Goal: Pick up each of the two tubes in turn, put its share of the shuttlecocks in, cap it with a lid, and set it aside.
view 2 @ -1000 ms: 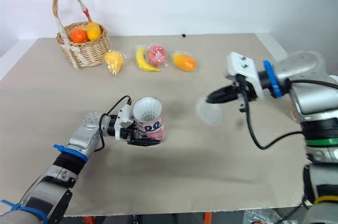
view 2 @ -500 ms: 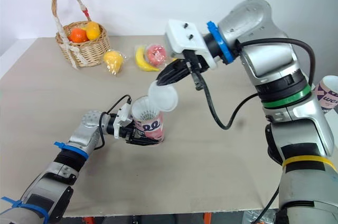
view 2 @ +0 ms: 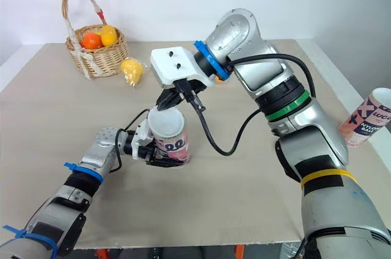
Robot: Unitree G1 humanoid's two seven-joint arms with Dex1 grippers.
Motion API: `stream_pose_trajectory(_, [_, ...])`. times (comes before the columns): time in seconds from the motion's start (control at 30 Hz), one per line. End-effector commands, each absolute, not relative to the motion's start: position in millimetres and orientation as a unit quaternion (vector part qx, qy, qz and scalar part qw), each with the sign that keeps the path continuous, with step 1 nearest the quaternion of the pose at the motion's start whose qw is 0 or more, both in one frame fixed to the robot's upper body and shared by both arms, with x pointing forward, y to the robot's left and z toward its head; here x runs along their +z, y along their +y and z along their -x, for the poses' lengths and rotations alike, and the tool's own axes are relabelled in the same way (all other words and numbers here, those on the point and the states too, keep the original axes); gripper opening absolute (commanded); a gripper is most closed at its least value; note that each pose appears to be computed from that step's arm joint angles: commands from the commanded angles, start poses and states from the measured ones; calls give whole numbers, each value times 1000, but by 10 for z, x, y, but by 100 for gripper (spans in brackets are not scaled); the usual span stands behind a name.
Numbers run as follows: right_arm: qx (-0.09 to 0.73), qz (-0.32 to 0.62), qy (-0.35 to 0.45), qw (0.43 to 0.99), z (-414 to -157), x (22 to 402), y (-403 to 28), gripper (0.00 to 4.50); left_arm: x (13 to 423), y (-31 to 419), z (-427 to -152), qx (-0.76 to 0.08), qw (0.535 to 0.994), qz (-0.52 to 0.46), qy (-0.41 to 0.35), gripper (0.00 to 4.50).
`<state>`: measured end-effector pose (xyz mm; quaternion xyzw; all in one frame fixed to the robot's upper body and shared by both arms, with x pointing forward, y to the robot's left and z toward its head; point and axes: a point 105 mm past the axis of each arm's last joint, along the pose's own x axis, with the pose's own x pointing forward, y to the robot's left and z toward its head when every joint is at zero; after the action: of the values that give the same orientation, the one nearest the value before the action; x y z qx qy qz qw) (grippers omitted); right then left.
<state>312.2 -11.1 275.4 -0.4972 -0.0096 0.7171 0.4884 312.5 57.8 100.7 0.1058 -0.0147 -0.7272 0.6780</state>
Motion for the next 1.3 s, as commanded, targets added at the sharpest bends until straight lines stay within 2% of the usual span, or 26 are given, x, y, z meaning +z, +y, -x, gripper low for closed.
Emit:
stream_pose_trajectory(0.03, [717, 521, -19, 463, -3064, 2843, -118, 5, 897, 654, -3169, -712, 692, -121, 10, 299])
stream_pose_trajectory(0.7, [675, 624, -36, 392, -3032, 2748, -134, 5, 939, 717, -3227, -706, 701, -104, 7, 299])
stream_pose_trajectory(1.03, [712, 584, -67, 385, -2919, 3002, 77, 5, 960, 689, -3252, -704, 702, -104, 4, 299])
stream_pose_trajectory(1.3, [714, 581, -63, 386, -2983, 3112, 106, 5, 956, 675, -3268, -700, 707, -103, 4, 299])
